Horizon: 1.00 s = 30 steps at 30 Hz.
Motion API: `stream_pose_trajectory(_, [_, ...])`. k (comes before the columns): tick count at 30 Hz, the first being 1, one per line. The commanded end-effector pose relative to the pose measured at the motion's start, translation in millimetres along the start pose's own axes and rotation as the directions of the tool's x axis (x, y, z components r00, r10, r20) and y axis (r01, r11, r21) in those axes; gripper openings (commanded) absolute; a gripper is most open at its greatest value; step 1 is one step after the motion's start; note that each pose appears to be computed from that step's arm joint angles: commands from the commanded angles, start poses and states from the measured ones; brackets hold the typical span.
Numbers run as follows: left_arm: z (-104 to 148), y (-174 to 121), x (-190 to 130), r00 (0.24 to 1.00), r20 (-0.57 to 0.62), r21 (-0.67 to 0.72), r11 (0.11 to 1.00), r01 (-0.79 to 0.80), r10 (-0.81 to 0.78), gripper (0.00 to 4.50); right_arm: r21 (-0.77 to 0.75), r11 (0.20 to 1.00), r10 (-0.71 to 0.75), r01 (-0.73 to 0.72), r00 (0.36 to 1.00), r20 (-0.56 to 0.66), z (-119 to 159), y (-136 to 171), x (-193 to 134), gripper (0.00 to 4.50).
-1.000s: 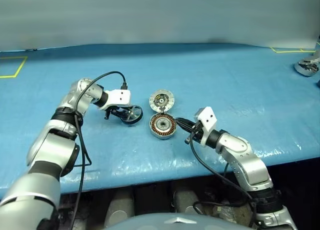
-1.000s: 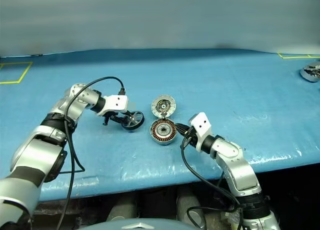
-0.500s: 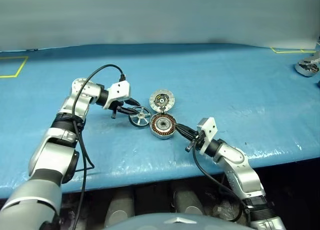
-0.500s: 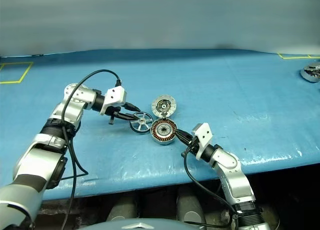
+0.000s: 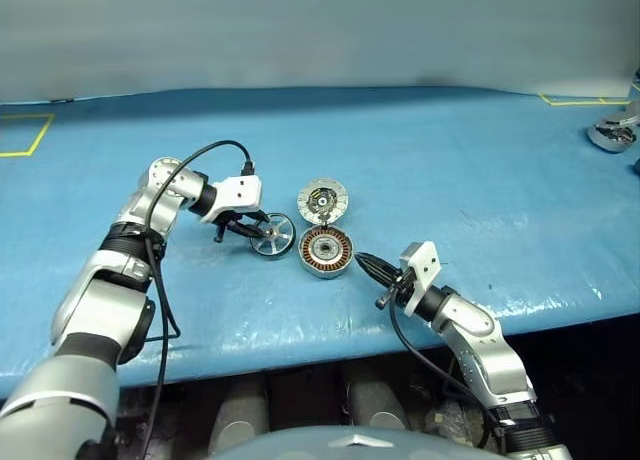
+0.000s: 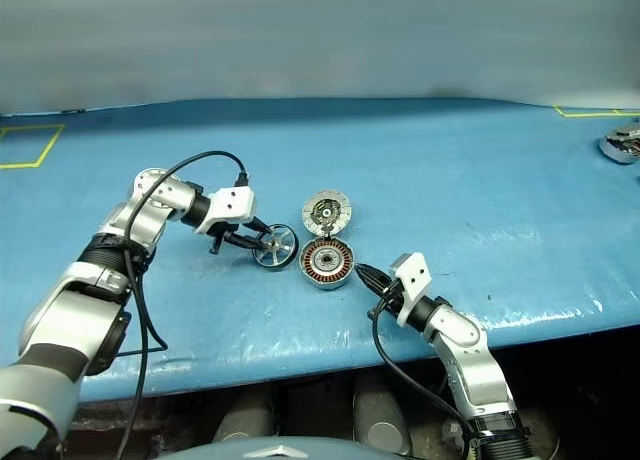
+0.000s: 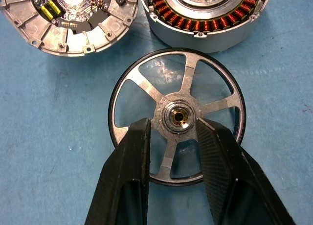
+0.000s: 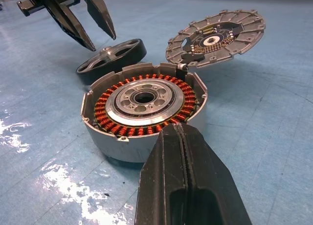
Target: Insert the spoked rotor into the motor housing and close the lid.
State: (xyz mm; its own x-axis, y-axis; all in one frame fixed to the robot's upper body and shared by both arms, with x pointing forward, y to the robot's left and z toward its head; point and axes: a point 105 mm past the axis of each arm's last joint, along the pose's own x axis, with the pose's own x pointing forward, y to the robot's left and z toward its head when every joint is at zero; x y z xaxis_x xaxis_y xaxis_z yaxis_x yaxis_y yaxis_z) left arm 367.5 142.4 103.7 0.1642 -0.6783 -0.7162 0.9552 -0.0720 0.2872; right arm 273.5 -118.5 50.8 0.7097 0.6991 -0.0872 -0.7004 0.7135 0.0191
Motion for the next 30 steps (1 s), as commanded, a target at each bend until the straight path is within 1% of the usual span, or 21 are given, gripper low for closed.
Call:
stream_pose_trajectory(1, [10.3, 15.1, -14.3, 0.999, -0.030, 0.083, 0.996, -0.043, 0.045, 1.49, -0.040, 0.999, 0.002, 0.000, 0.999, 0.039, 12.7, -1.7, 1.4, 0.00])
stream_pose_trajectory(4, [13.5, 18.3, -14.0, 0.998, -0.037, 0.121, 0.991, -0.049, 0.054, 1.49, -0.043, 0.999, 0.009, -0.008, 0.999, 0.038, 13.9, -1.6, 3.5, 0.00])
stream_pose_trajectory(8, [14.2, 24.0, -15.2, 0.996, -0.059, 0.111, 0.992, -0.060, 0.067, 1.49, -0.046, 0.999, 0.013, -0.012, 0.999, 0.037, 16.4, -3.1, 6.2, 0.00])
stream_pose_trajectory(12, [10.4, 30.4, -27.7, 0.976, -0.215, 0.088, 0.996, 0.002, 0.017, 1.49, -0.054, 0.998, 0.033, -0.032, 0.999, 0.015, 17.4, -3.3, 4.2, 0.00])
stream_pose_trajectory(15, [21.4, 35.8, -36.0, 0.959, -0.284, 0.091, 0.995, 0.051, -0.023, 1.49, -0.059, 0.997, 0.056, -0.057, 0.998, -0.016, 17.2, -4.1, -0.8, 0.00])
stream_pose_trajectory(18, [35.9, 45.0, -37.1, 0.944, -0.329, 0.161, 0.986, 0.047, 0.009, 2.03, -0.073, 0.994, 0.080, -0.084, 0.995, -0.060, 15.6, -5.8, -4.3, 0.00])
stream_pose_trajectory(20, [41.7, 45.8, -33.7, 0.930, -0.367, 0.176, 0.982, 0.071, -0.002, 2.03, -0.091, 0.991, 0.092, -0.099, 0.993, -0.079, 18.9, -9.5, -6.1, 0.00])
stream_pose_trajectory(24, [48.5, 42.7, -21.9, 0.930, -0.366, 0.166, 0.982, 0.086, -0.020, 2.03, -0.113, 0.987, 0.104, -0.115, 0.990, -0.095, 23.0, -13.1, -6.3, 0.00])
stream_pose_trajectory(27, [44.3, 42.8, -19.0, 0.913, -0.408, 0.165, 0.984, 0.075, -0.001, 2.03, -0.120, 0.986, 0.106, -0.117, 0.990, -0.094, 26.1, -13.6, -4.3, 0.00])
stream_pose_trajectory(30, [43.7, 41.1, -15.8, 0.916, -0.402, 0.123, 0.991, 0.057, -0.003, 2.03, -0.122, 0.985, 0.108, -0.119, 0.990, -0.095, 25.8, -11.6, -3.6, 0.00])
